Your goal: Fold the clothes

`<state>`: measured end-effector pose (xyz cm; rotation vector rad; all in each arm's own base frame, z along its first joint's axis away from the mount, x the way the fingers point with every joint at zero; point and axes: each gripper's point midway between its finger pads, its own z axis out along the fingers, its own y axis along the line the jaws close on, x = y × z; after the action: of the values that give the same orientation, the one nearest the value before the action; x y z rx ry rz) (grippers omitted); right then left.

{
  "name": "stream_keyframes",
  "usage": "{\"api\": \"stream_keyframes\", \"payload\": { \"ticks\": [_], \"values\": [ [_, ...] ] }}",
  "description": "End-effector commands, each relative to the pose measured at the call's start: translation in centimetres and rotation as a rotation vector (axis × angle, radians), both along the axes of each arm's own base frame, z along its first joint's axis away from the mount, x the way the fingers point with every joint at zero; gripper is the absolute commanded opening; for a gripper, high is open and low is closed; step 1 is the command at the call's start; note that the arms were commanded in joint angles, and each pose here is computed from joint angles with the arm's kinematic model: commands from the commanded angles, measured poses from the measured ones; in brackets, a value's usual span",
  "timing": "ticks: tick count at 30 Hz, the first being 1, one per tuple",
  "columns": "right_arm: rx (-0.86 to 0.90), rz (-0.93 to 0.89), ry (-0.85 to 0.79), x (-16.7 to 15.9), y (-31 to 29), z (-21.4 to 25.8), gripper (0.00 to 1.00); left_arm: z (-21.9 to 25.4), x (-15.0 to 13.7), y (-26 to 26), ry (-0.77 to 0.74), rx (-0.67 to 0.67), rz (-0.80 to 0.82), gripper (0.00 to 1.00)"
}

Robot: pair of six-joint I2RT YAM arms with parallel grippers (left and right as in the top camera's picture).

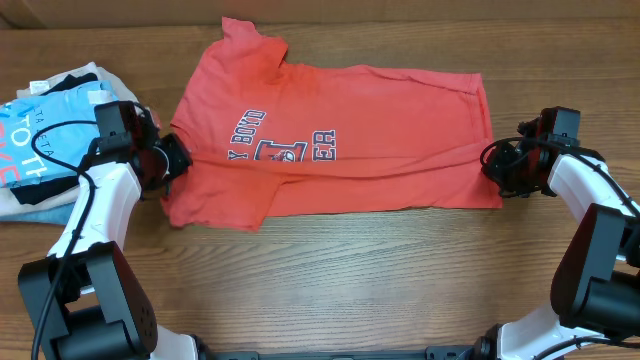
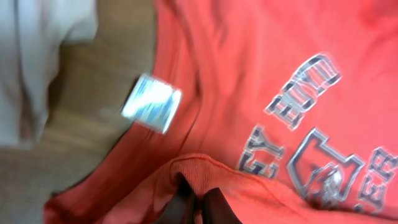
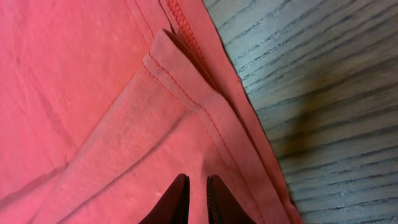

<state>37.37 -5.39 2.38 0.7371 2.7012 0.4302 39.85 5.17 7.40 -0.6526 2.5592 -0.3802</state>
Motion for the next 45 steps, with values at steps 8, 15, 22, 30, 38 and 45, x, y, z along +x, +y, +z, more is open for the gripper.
{"api": "stream_keyframes", "payload": {
  "ticks": [8,15,22,30,38,45],
  "values": [
    [-0.008,0.031,0.0,-0.2,0.3,-0.2,0.14,1.8,3.0,-0.6,-0.14,-0.074,0.027,0.35],
    [-0.008,0.031,0.001,-0.2,0.3,-0.2,0.14,1.7,2.9,-0.6,-0.134,-0.076,0.027,0.35],
    [-0.01,0.03,0.005,-0.3,0.3,-0.2,0.15,0.4,1.4,-1.1,-0.059,-0.041,-0.003,0.36],
    [-0.018,0.029,0.031,-0.9,0.2,-0.5,0.15,-1.2,1.8,0.0,-0.034,0.059,0.023,0.36],
    [-0.011,0.03,0.056,-1.4,0.3,-0.6,0.15,-4.5,2.6,0.7,0.001,0.08,0.03,0.35],
    [-0.011,0.03,0.058,-1.5,0.3,-0.6,0.15,-5.4,2.4,0.5,0.021,0.07,0.022,0.3]
  ]
}}
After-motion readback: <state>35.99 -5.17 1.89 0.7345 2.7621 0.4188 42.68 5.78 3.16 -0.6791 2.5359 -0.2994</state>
